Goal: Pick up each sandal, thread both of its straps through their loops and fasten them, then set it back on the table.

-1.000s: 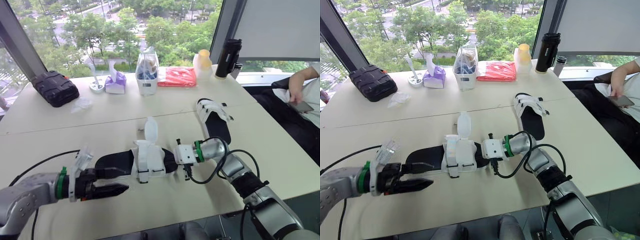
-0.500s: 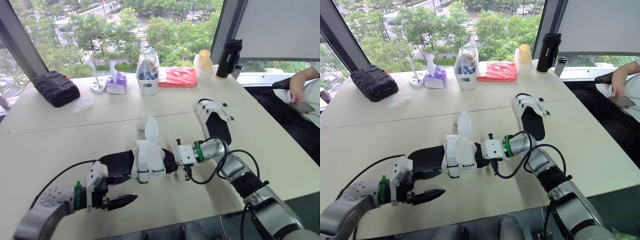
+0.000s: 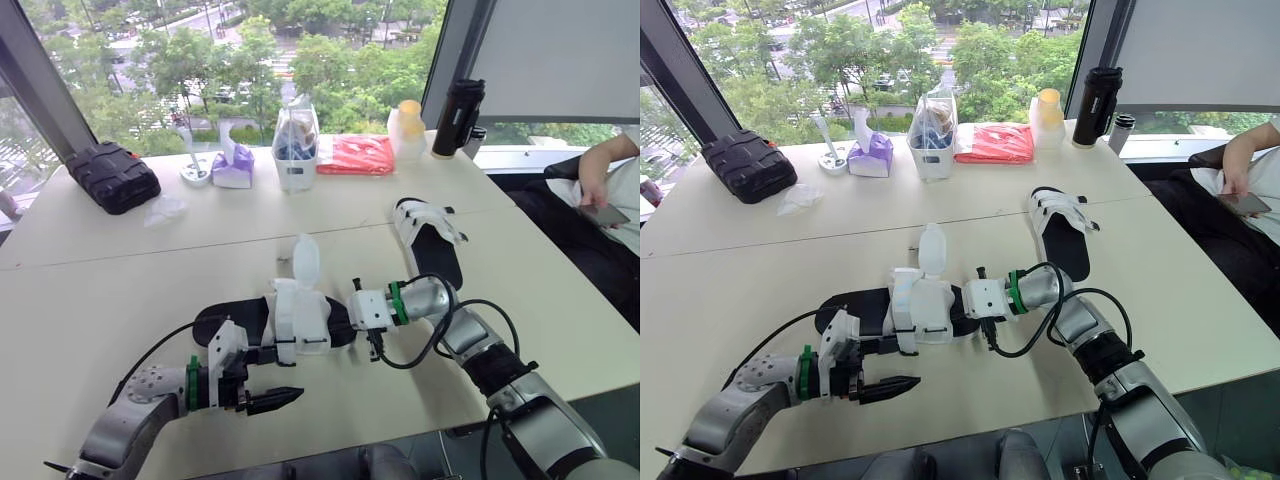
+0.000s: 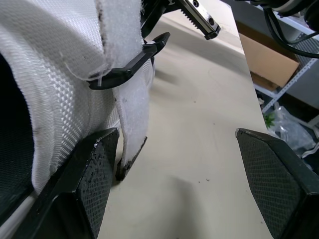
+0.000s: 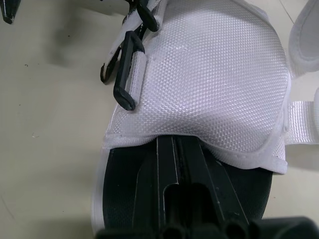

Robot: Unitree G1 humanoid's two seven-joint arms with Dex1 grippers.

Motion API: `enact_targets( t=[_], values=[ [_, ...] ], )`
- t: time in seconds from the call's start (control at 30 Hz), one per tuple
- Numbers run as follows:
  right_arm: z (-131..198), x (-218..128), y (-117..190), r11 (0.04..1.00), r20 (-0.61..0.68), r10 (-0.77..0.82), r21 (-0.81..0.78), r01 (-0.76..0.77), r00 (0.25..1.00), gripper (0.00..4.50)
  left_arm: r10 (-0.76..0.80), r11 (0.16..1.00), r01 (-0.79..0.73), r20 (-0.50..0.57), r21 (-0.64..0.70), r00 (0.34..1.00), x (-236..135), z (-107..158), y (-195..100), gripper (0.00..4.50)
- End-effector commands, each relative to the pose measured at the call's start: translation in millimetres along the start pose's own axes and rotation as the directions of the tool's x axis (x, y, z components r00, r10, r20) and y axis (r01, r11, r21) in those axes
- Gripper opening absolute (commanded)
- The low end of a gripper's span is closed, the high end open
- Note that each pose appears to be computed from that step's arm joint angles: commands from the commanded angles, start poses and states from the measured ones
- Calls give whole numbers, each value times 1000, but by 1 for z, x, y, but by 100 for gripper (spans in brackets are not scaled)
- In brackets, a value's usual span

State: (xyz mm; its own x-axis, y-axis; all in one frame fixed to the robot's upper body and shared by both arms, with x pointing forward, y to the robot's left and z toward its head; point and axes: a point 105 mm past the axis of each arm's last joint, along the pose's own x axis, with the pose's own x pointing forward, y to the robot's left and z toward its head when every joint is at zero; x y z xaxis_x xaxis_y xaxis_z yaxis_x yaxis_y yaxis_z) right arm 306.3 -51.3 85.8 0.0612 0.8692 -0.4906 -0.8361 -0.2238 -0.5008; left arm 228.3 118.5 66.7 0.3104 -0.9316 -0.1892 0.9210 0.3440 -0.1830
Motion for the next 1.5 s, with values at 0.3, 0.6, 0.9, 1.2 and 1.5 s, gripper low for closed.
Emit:
enact_targets(
  t=[0.3, 0.6, 0.9, 1.2, 1.5],
  values=[
    [-24, 8, 30, 991, -86, 119, 69, -114, 989, 0, -93, 995, 93, -3, -18, 996, -8, 11, -15, 4],
    [-25, 7, 30, 991, -90, 122, 69, -116, 988, 0, -334, 942, 325, -120, -89, 935, -30, 27, -56, 4],
    [-25, 7, 30, 991, -92, 124, 64, -118, 988, 0, -277, 960, 278, -23, 27, 961, -30, 76, -44, 4],
    [-26, 7, 29, 991, -95, 125, 60, -120, 988, 0, -60, 996, 45, 209, 76, 976, -18, 126, 14, 4],
    [-25, 8, 29, 991, -97, 123, 56, -118, 988, 0, 64, 994, -40, 231, -104, 971, 1, 111, 43, 4]
  ],
)
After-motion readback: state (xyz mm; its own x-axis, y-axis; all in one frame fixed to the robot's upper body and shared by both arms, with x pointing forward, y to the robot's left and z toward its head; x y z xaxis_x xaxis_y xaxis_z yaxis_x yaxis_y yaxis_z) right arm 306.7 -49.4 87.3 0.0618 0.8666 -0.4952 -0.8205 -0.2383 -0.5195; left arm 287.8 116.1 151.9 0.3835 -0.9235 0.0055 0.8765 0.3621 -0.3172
